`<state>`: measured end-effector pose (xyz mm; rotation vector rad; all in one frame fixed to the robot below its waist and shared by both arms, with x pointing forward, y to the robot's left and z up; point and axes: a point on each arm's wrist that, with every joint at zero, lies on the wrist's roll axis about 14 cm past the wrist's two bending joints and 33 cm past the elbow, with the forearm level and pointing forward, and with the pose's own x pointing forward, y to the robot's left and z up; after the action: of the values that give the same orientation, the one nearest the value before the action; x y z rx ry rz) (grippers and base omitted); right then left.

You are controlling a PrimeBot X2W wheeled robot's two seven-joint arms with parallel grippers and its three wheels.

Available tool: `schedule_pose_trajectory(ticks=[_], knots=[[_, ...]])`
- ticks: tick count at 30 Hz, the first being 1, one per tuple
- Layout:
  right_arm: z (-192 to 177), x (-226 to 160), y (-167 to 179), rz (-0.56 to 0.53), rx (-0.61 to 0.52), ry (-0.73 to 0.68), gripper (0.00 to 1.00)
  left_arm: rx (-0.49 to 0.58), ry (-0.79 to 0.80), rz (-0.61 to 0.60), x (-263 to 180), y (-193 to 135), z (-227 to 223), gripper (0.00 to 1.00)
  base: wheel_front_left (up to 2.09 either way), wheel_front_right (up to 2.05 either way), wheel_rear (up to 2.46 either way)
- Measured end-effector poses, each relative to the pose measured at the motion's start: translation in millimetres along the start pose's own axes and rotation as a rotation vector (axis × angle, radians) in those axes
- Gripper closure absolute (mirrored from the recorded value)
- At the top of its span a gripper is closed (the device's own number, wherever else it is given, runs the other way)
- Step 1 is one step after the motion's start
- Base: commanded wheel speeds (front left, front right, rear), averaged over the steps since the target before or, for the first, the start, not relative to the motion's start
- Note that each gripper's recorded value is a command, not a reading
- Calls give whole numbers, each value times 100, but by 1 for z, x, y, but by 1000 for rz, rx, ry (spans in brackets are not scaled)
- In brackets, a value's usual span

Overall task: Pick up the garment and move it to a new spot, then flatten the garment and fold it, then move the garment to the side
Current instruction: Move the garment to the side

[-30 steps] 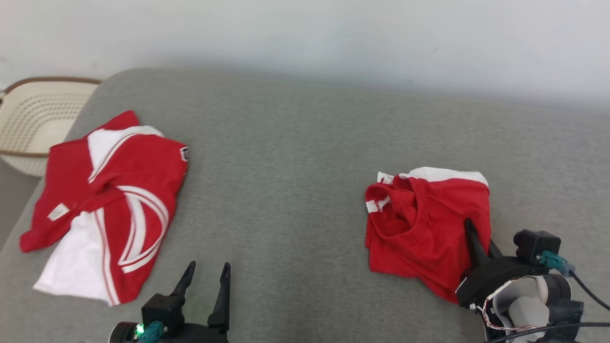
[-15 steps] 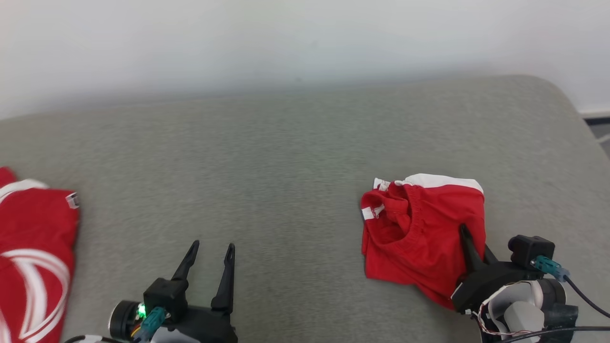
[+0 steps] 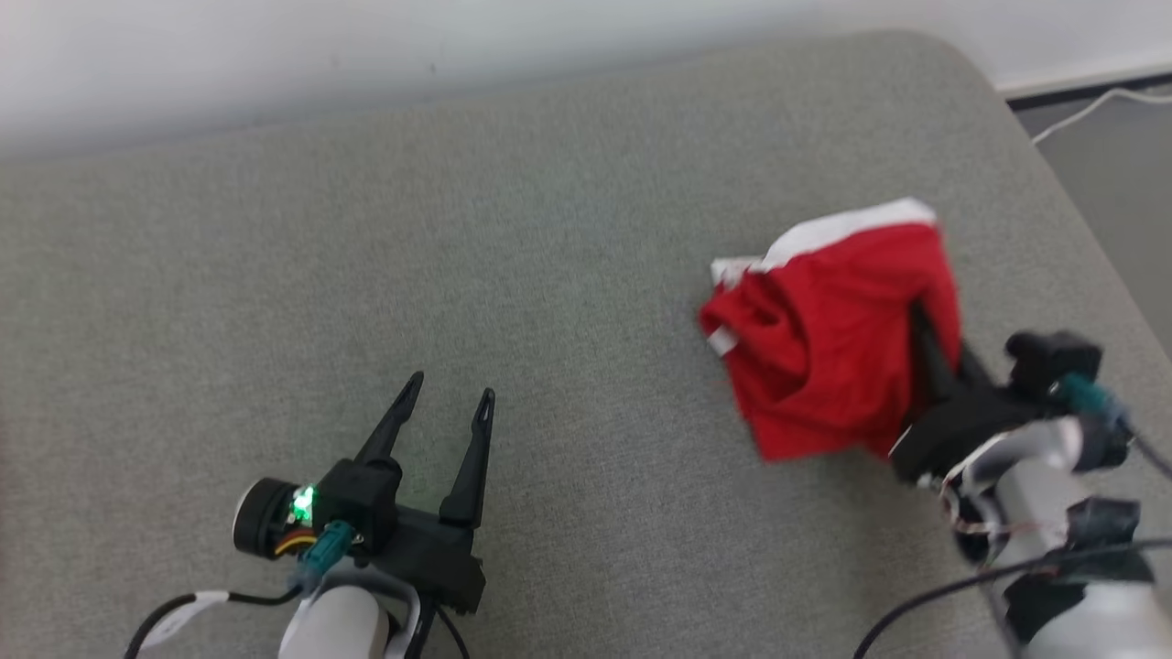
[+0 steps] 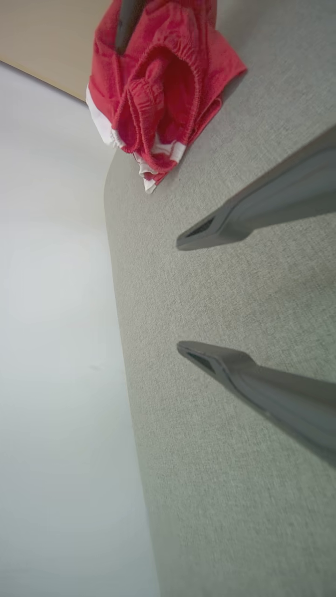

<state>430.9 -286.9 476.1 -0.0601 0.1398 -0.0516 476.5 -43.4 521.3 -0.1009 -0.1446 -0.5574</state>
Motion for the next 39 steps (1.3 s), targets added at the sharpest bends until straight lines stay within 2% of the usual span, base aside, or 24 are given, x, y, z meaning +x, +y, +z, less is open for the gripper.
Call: schedule_pose_trajectory(ticks=[5,13,14,15,16,19,23,30,39], knots=[[15,32,-48,-91,-110,1,100,6,16,0,12,11,-18,0,0,0,0],[0,70,-97,-181,-233,105,100,8,52,68,9,46,-42,0,0,0,0],[-2,74,-102,-191,-239,113,86,8,58,80,7,51,-44,0,0,0,0],[-2,77,-106,-202,-246,117,54,6,62,90,5,55,-47,0,0,0,0],[-2,77,-106,-202,-246,117,0,6,62,90,5,55,-47,0,0,0,0],[-4,85,-115,-238,-242,119,0,-1,74,116,0,63,-52,0,0,0,0],[6,96,-107,-227,-262,70,0,0,82,158,-6,74,-52,0,0,0,0],[20,89,-35,-93,-184,-59,0,21,90,253,-29,94,-41,0,0,0,0],[19,41,42,66,-34,-119,0,50,85,372,-71,113,-16,0,0,0,0]])
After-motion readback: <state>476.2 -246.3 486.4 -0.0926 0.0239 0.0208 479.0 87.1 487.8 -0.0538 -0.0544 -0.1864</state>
